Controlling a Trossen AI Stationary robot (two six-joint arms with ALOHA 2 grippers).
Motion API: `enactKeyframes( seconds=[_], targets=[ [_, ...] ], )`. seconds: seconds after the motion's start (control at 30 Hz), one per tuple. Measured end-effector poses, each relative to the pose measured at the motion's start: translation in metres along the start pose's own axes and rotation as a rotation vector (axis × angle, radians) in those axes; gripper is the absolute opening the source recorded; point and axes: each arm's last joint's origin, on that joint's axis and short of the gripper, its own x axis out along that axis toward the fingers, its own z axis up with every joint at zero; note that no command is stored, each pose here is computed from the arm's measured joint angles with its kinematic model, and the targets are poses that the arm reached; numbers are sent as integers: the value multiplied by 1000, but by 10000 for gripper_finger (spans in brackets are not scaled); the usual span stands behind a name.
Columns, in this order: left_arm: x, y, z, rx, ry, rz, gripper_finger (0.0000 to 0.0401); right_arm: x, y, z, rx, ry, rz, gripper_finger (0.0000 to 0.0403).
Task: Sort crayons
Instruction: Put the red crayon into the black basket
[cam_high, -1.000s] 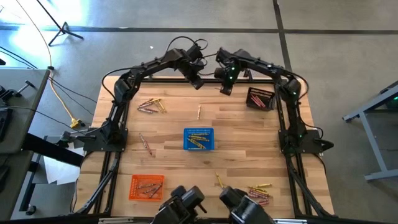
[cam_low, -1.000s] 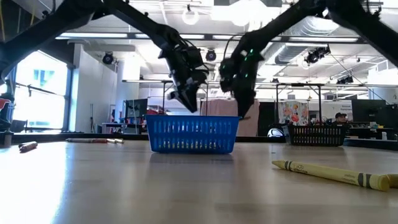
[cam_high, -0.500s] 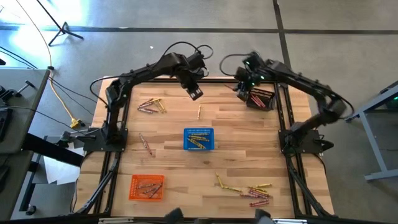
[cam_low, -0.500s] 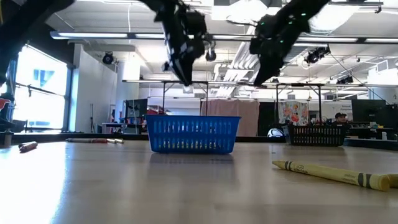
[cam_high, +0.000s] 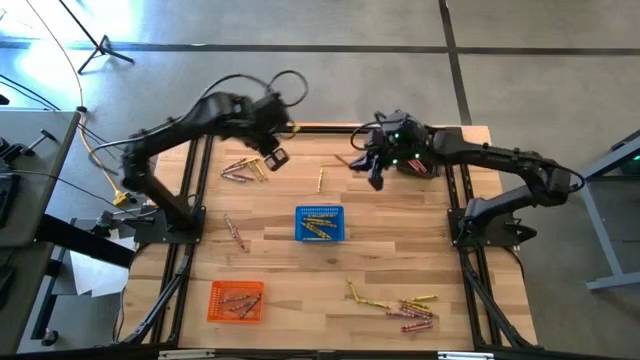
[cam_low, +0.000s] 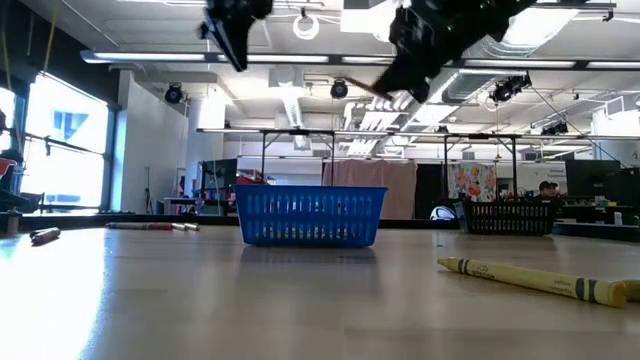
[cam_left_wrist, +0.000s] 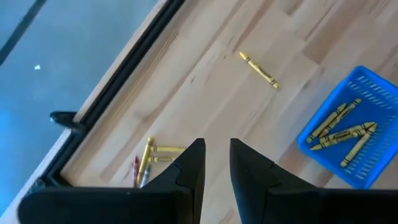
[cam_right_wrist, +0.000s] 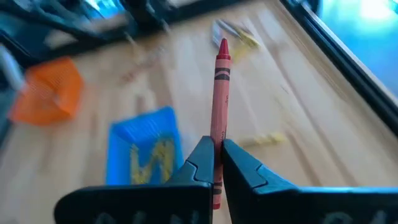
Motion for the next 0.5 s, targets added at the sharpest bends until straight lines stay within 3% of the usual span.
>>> enactKeyframes(
  seconds=[0.13,0.27,0.5],
  targets=[
    [-12,4,-38,-56,-87,-2,60,14,25,11,36,-109,77,2],
    [-11,1,-67,-119,-219,-75,60,37,52,11,67,-161,96,2],
    [-9,-12,-112,-70,-267,-190,60,87,102,0,161,-206,176,3]
  ],
)
